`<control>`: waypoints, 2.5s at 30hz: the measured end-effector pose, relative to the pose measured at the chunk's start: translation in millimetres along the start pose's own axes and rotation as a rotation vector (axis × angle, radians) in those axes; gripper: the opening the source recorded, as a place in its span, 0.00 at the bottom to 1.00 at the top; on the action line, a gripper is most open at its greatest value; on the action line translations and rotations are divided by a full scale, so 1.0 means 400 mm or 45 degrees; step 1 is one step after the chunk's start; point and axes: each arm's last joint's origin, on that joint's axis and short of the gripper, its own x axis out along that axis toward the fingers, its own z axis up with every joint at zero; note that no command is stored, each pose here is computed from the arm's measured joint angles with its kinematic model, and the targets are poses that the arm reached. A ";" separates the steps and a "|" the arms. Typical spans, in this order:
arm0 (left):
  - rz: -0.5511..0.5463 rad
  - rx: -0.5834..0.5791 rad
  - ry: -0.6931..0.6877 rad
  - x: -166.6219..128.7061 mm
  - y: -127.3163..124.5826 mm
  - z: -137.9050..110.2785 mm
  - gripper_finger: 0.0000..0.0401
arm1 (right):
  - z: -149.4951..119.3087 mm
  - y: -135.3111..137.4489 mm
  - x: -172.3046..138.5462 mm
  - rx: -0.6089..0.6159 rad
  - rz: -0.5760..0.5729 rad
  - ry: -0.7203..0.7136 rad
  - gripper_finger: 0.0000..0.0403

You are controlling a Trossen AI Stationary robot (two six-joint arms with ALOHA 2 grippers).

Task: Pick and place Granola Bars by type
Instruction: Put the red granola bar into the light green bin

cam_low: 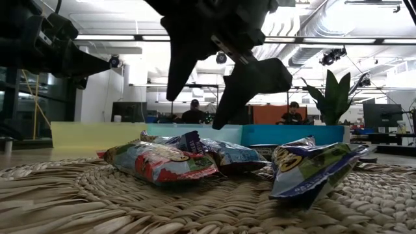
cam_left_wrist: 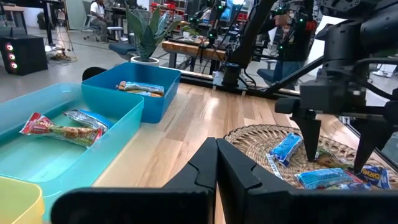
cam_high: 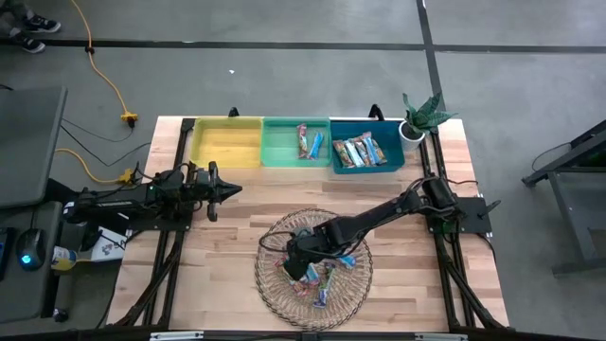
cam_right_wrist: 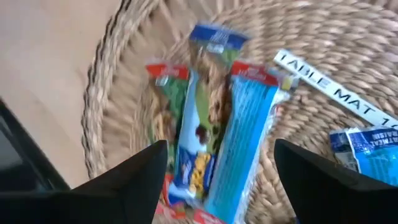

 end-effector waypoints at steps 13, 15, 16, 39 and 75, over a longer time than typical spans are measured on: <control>0.001 0.000 0.000 0.000 0.000 0.000 0.00 | 0.002 -0.005 0.006 0.111 -0.046 -0.069 0.69; 0.001 0.000 0.000 0.000 0.000 0.000 0.00 | 0.002 -0.006 0.006 0.111 -0.050 -0.067 0.69; 0.001 0.000 -0.001 0.000 0.000 0.000 0.00 | 0.002 -0.007 0.006 0.109 -0.053 -0.063 0.69; 0.001 0.000 -0.001 0.000 0.000 0.000 0.00 | -0.008 -0.031 0.082 0.069 -0.151 -0.018 0.69; 0.002 0.000 0.000 0.000 0.000 0.000 0.00 | -0.006 -0.036 0.074 -0.018 -0.145 0.063 0.69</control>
